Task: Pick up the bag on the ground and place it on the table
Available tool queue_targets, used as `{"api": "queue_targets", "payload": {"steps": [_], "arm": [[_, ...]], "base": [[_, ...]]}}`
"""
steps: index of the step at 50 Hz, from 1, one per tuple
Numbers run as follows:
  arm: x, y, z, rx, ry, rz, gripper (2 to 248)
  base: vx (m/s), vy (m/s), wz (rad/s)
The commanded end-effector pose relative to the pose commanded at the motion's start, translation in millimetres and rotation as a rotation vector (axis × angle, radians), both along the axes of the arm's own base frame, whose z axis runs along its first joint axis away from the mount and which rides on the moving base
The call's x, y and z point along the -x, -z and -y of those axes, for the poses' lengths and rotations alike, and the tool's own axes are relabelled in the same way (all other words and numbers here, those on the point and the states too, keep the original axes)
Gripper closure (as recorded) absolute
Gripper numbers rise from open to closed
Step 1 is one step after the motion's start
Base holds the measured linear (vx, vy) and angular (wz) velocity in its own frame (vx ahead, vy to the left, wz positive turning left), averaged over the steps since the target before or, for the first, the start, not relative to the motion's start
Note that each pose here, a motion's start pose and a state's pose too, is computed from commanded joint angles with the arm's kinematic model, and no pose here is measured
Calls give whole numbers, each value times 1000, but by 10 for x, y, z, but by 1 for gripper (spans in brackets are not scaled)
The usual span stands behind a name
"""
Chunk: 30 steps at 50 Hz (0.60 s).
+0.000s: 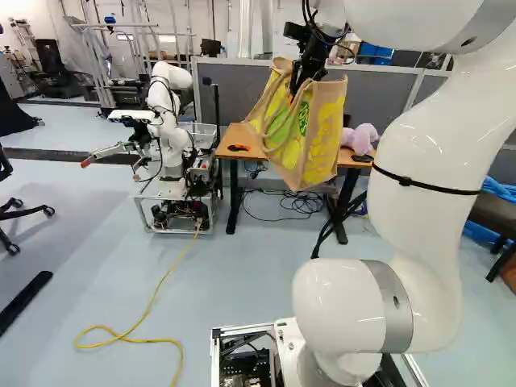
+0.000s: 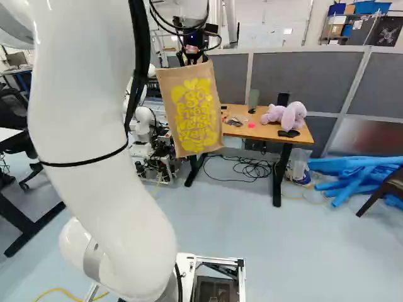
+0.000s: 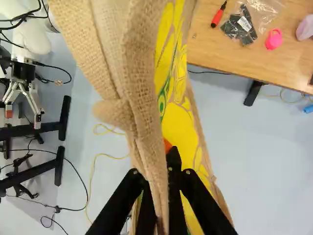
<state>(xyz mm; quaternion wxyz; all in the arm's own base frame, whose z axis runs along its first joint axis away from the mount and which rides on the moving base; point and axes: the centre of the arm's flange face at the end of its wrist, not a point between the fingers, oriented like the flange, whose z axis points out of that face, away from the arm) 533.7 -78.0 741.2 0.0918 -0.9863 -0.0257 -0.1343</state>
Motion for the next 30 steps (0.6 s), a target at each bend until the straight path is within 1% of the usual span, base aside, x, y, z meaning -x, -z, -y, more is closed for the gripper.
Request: {"api": "queue_targets", "payload": {"steps": [30], "arm": [[0,0,0,0,0,0,229]], "base": [[199,6,2]]}}
